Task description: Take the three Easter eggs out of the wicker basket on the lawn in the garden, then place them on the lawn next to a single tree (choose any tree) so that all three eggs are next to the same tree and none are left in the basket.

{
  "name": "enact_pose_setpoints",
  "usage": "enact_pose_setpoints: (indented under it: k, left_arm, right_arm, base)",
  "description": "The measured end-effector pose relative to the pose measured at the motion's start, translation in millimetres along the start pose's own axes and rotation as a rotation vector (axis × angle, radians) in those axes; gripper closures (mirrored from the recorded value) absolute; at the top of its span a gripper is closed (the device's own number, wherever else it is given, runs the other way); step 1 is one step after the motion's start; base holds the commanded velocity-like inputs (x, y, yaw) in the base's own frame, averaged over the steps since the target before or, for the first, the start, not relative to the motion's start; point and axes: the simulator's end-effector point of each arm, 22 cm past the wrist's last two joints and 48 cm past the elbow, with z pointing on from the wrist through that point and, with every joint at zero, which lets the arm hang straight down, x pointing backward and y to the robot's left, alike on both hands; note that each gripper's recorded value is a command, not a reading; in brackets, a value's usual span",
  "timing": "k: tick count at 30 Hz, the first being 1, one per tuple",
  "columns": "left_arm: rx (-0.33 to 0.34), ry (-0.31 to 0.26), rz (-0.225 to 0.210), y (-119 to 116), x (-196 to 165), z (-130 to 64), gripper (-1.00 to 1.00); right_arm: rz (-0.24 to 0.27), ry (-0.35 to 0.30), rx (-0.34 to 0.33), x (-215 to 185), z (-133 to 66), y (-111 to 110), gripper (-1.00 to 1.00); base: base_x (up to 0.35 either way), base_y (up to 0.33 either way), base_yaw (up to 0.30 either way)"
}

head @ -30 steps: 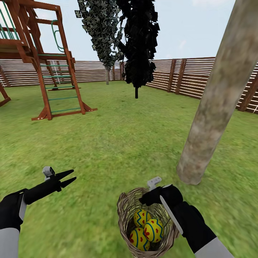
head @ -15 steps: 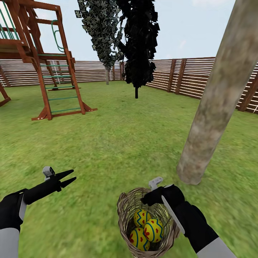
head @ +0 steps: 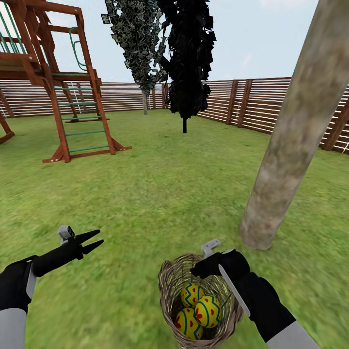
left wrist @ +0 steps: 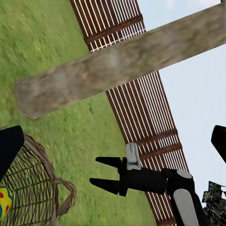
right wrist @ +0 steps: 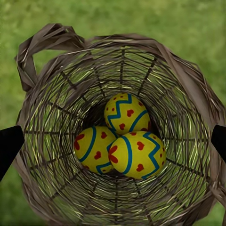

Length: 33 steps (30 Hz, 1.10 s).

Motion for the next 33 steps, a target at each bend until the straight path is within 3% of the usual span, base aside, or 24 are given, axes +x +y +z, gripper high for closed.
enact_pose_setpoints:
  k: [33]
  left_arm:
    - [-0.026,0.009,-0.037,23.9,6.7,1.0,-1.00]
  right_arm:
    - [-0.009,0.056,0.000,20.9,20.4,-0.6,-1.00]
  base:
    - [0.000,0.000,0.000]
